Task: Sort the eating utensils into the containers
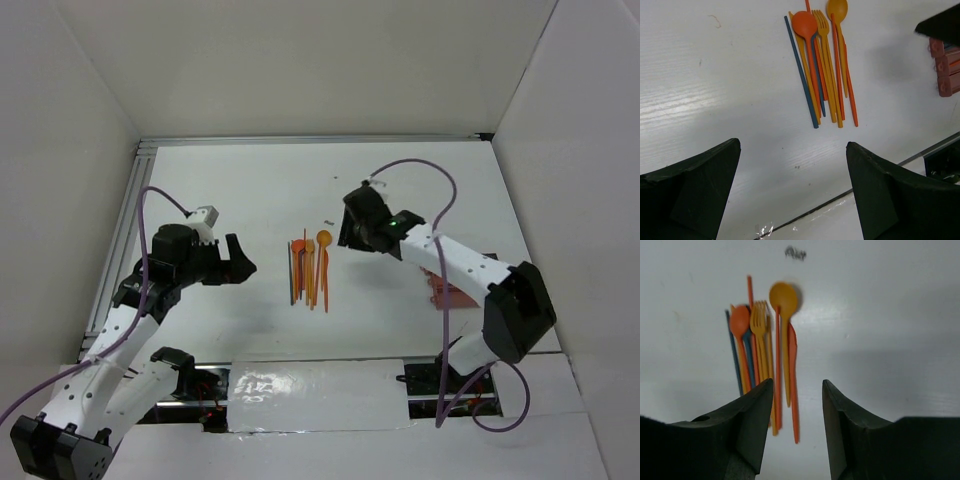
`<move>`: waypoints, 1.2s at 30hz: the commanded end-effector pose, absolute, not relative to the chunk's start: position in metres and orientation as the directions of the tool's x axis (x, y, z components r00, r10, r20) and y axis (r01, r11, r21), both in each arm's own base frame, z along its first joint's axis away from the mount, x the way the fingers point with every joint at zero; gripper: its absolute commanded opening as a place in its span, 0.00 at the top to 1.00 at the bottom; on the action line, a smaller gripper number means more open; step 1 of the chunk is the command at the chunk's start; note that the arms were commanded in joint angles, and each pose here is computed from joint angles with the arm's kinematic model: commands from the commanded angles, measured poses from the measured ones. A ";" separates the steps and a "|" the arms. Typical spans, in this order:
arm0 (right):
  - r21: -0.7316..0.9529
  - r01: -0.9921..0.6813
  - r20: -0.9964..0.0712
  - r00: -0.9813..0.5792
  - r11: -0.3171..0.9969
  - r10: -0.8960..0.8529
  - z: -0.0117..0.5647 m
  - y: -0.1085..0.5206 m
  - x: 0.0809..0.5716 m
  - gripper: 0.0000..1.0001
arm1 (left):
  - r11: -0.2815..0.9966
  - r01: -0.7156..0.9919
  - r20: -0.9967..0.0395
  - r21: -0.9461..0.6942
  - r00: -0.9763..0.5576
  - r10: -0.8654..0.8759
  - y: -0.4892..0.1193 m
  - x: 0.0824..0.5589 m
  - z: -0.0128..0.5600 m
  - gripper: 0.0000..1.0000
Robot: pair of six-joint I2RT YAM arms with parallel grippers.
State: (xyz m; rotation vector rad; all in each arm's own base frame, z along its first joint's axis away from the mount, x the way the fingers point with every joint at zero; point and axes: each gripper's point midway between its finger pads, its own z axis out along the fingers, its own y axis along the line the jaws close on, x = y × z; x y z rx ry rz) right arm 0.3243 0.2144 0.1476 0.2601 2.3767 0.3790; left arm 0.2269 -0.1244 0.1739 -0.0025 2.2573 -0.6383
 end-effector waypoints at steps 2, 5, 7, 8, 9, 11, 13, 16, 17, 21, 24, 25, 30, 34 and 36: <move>0.204 0.057 -0.566 -0.807 0.977 0.166 0.112 0.218 0.284 0.51 | 0.876 0.190 -0.728 -0.443 -0.646 -0.229 -0.120 0.230 0.197 0.00; 0.204 0.007 -0.533 -0.838 0.979 0.117 0.094 0.230 0.258 0.51 | 0.873 0.199 -0.745 -0.445 -0.624 -0.237 -0.119 0.229 0.203 0.00; 0.221 -0.048 -0.529 -0.845 0.974 0.079 0.088 0.241 0.244 0.51 | 0.871 0.210 -0.754 -0.445 -0.613 -0.237 -0.119 0.229 0.205 0.00; 0.232 -0.061 -0.536 -0.841 0.971 0.075 0.087 0.248 0.244 0.50 | 0.873 0.213 -0.755 -0.439 -0.614 -0.230 -0.119 0.228 0.204 0.00; 0.234 -0.068 -0.524 -0.849 0.970 0.067 0.084 0.252 0.240 0.50 | 0.872 0.214 -0.754 -0.439 -0.615 -0.229 -0.119 0.228 0.203 0.00; 0.230 -0.091 -0.521 -0.853 0.969 0.044 0.079 0.263 0.237 0.50 | 0.872 0.213 -0.752 -0.440 -0.619 -0.228 -0.119 0.227 0.204 0.00; 0.203 -0.090 -0.504 -0.863 0.975 0.026 0.067 0.268 0.237 0.51 | 0.871 0.214 -0.746 -0.443 -0.626 -0.225 -0.120 0.226 0.203 0.00; 0.180 -0.113 -0.498 -0.867 0.977 -0.008 0.058 0.282 0.234 0.52 | 0.867 0.225 -0.751 -0.444 -0.621 -0.223 -0.121 0.225 0.205 0.00; 0.176 -0.127 -0.497 -0.867 0.976 -0.023 0.057 0.287 0.233 0.52 | 0.868 0.225 -0.751 -0.443 -0.622 -0.222 -0.120 0.224 0.205 0.00; 0.136 -0.128 -0.469 -0.882 0.983 -0.050 0.038 0.286 0.231 0.52 | 0.868 0.224 -0.758 -0.443 -0.611 -0.229 -0.119 0.221 0.207 0.00; 0.115 -0.127 -0.452 -0.890 0.985 -0.062 0.028 0.285 0.230 0.52 | 0.868 0.226 -0.761 -0.442 -0.607 -0.229 -0.118 0.220 0.207 0.00; 0.108 -0.129 -0.448 -0.892 0.986 -0.068 0.025 0.284 0.229 0.53 | 0.868 0.227 -0.762 -0.442 -0.605 -0.230 -0.118 0.220 0.208 0.00; 0.066 -0.125 -0.425 -0.901 0.990 -0.086 0.009 0.280 0.227 0.63 | 0.870 0.226 -0.765 -0.439 -0.602 -0.230 -0.117 0.221 0.209 0.00; 0.007 -0.075 -0.401 -0.914 0.997 -0.066 -0.004 0.266 0.225 0.80 | 0.870 0.224 -0.763 -0.439 -0.604 -0.229 -0.117 0.221 0.208 0.00; -0.024 -0.028 -0.384 -0.923 0.999 -0.035 -0.013 0.252 0.228 0.97 | 0.871 0.225 -0.765 -0.436 -0.603 -0.227 -0.117 0.220 0.207 0.00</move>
